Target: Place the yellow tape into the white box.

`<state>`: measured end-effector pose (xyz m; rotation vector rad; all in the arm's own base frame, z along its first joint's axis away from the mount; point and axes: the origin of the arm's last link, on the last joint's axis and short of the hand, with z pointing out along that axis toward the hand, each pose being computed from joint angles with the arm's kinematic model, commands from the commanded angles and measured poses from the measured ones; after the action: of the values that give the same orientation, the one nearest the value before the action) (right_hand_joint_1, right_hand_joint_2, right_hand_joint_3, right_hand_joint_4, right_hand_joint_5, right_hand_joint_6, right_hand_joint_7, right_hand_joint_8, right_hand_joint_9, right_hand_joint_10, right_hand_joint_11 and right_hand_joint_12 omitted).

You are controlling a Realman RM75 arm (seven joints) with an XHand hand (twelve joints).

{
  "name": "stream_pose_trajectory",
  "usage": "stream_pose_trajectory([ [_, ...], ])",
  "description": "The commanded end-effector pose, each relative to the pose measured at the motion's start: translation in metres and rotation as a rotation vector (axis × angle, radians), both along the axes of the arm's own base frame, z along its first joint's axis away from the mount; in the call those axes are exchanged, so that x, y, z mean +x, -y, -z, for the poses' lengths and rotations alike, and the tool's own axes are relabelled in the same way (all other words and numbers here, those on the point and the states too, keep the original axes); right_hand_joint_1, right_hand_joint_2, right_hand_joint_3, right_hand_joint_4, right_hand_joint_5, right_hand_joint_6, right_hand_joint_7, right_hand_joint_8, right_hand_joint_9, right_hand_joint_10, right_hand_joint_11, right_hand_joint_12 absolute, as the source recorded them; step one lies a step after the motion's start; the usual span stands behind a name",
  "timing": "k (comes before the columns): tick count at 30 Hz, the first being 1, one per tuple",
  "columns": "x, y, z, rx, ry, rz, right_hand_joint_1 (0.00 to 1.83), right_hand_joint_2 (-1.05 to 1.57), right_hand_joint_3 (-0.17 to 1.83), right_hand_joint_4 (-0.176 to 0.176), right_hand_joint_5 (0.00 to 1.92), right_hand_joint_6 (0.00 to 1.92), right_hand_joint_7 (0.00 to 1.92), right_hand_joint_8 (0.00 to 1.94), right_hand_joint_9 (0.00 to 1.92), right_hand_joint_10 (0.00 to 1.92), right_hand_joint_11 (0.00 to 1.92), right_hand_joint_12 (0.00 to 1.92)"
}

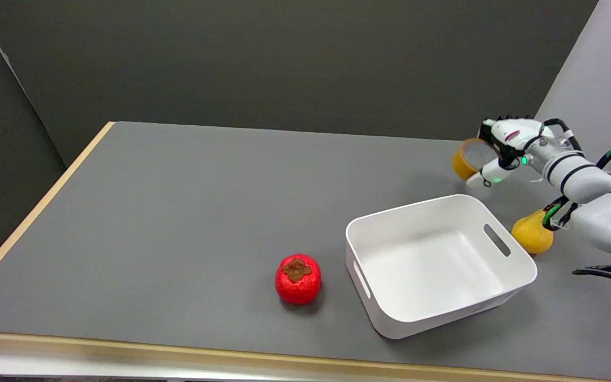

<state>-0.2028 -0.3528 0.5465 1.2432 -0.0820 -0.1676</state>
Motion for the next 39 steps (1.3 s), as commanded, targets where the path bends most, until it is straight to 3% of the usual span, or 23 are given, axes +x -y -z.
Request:
stream_pose_trajectory([
  [1,0.068,-0.024,0.021,0.130,0.336,-0.574,1.20,1.16,0.22,-0.174,0.55,1.49,0.87,1.40,0.79,1.31,0.62,1.61],
  [3,0.074,-0.035,0.023,0.155,0.379,-0.625,1.20,1.11,0.30,-0.170,0.57,1.49,0.88,1.38,0.80,1.37,0.61,1.65],
  [7,0.074,-0.059,0.036,0.225,0.468,-0.666,1.18,1.19,0.17,-0.155,0.55,1.51,0.85,1.41,0.85,1.27,0.68,1.53],
  [10,0.071,-0.080,0.045,0.271,0.564,-0.699,1.20,1.09,0.33,-0.157,0.58,1.49,0.89,1.36,0.81,1.39,0.63,1.68],
  [13,0.064,-0.102,0.054,0.298,0.660,-0.719,1.20,1.14,0.24,-0.175,0.57,1.48,0.88,1.38,0.80,1.31,0.64,1.59],
  [15,0.060,-0.113,0.057,0.299,0.679,-0.725,1.19,1.18,0.19,-0.166,0.55,1.50,0.86,1.41,0.83,1.28,0.67,1.56],
  [20,0.036,-0.141,0.067,0.275,0.659,-0.648,1.20,1.07,0.36,-0.146,0.60,1.47,0.90,1.36,0.82,1.40,0.65,1.68],
  [22,0.030,-0.152,0.071,0.292,0.623,-0.623,1.18,1.14,0.25,-0.119,0.59,1.49,0.86,1.39,0.85,1.32,0.69,1.62],
  [24,0.023,-0.163,0.077,0.317,0.594,-0.598,1.19,1.06,0.38,-0.115,0.62,1.47,0.90,1.35,0.83,1.41,0.66,1.69],
  [26,0.017,-0.169,0.079,0.331,0.577,-0.586,1.19,1.09,0.33,-0.108,0.61,1.48,0.88,1.37,0.84,1.36,0.67,1.65],
  [29,0.008,-0.174,0.082,0.353,0.552,-0.557,1.19,1.05,0.39,-0.107,0.62,1.47,0.89,1.35,0.83,1.41,0.66,1.69],
  [35,-0.005,-0.186,0.083,0.423,0.442,-0.499,1.18,1.09,0.32,-0.103,0.61,1.48,0.88,1.37,0.85,1.34,0.68,1.64],
  [39,-0.014,-0.198,0.081,0.447,0.511,-0.527,1.19,1.09,0.34,-0.103,0.62,1.47,0.88,1.37,0.86,1.36,0.69,1.66],
])
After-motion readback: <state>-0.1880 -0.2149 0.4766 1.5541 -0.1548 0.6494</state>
